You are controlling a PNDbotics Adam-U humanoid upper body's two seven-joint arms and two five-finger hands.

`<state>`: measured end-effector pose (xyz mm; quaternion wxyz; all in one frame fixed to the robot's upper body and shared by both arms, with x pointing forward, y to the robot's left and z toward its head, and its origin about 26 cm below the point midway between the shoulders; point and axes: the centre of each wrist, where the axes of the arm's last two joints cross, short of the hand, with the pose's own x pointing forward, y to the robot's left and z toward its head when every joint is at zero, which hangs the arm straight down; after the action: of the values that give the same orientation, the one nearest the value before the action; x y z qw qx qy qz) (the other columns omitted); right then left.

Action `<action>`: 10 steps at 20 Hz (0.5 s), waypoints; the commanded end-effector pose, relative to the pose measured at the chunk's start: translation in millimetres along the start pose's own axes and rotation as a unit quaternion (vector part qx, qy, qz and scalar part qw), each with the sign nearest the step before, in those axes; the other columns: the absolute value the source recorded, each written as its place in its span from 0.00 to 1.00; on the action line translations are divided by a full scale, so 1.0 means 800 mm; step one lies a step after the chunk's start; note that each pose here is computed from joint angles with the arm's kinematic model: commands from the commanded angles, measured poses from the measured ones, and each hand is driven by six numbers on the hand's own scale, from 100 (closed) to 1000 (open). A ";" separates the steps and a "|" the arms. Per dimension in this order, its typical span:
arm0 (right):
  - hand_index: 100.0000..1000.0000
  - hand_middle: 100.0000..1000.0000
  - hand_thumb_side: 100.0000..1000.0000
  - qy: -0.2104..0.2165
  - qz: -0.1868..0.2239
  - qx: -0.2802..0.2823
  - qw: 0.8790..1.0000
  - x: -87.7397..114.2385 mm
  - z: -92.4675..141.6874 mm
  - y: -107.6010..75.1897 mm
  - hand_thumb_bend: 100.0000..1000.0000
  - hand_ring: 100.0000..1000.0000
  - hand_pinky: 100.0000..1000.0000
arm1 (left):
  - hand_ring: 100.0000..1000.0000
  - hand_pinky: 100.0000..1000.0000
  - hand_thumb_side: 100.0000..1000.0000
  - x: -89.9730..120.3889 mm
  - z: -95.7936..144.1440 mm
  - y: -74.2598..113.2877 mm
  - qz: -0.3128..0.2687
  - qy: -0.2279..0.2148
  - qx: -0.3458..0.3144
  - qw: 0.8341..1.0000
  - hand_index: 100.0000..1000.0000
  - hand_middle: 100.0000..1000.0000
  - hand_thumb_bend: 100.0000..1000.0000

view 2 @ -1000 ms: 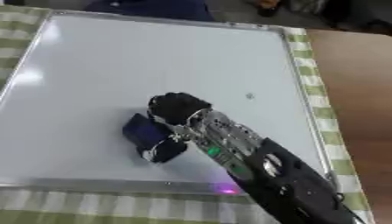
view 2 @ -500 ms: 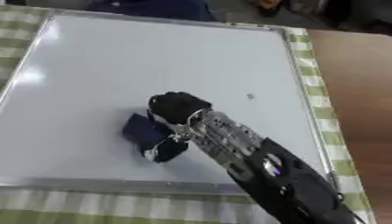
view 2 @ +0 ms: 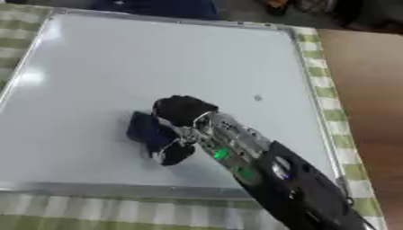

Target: Wipe the whiteboard clean with a brush.

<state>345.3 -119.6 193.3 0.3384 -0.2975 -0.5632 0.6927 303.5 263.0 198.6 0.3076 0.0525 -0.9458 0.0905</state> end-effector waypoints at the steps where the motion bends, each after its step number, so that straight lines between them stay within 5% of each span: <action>1: 0.00 0.48 0.29 0.005 0.000 -0.018 1.000 -0.003 0.006 -0.012 0.02 0.61 0.49 | 0.75 0.61 1.00 0.008 -0.006 -0.002 0.003 -0.014 -0.009 1.000 0.81 0.72 0.23; 10: 0.00 0.48 0.27 0.012 0.009 -0.027 1.000 -0.010 0.012 -0.015 0.00 0.61 0.49 | 0.75 0.61 1.00 0.008 -0.006 -0.002 0.002 -0.013 -0.013 1.000 0.81 0.73 0.23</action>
<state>345.0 -123.8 196.3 0.3404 -0.3062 -0.5678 0.6841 303.5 262.0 198.3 0.3097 0.0505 -0.9456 0.0864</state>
